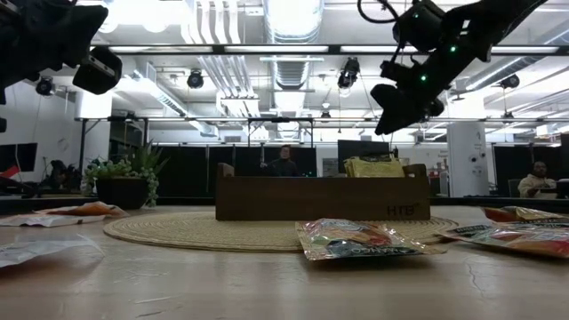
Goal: Pick & Place Tea
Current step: Put the right yellow tea bag into the right of the wooden organizer
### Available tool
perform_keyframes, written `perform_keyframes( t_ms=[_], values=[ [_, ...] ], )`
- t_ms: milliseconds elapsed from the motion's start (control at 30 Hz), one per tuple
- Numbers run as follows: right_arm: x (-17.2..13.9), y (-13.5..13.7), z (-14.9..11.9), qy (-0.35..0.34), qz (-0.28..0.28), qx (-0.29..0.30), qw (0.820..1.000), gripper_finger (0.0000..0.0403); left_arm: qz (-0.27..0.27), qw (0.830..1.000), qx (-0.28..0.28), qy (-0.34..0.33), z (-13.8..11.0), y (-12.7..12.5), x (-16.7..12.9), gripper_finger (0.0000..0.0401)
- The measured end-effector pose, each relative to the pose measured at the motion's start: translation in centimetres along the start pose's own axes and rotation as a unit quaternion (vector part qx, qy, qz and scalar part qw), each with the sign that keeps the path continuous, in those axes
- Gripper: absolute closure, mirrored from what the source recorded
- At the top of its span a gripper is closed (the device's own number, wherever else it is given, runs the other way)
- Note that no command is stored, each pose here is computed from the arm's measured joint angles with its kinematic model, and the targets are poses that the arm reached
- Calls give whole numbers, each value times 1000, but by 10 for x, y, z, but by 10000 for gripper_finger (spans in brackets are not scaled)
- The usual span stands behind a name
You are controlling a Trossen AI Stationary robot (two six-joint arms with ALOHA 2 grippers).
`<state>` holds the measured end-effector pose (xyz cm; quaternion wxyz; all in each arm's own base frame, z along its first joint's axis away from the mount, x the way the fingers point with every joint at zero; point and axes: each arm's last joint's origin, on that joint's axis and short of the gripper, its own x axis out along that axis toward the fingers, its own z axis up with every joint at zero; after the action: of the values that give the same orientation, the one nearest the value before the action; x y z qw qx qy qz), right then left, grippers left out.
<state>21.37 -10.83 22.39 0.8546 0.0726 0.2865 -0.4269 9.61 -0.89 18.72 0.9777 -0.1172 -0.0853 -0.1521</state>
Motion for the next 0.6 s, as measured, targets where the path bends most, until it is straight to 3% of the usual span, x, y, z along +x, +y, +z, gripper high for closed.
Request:
perform_keyframes(
  t_ms=[267, 500, 600],
  values=[
    [1, -5, 10, -21, -7, -41, 999, 269, 0, 1000, 0, 0, 0, 0, 0, 401],
    [6, -17, 13, -32, -40, 80, 995, 279, 0, 1000, 0, 0, 0, 0, 0, 401],
    [14, -27, 11, -10, -23, 117, 993, 280, 0, 1000, 0, 0, 0, 0, 0, 401]
  ],
)
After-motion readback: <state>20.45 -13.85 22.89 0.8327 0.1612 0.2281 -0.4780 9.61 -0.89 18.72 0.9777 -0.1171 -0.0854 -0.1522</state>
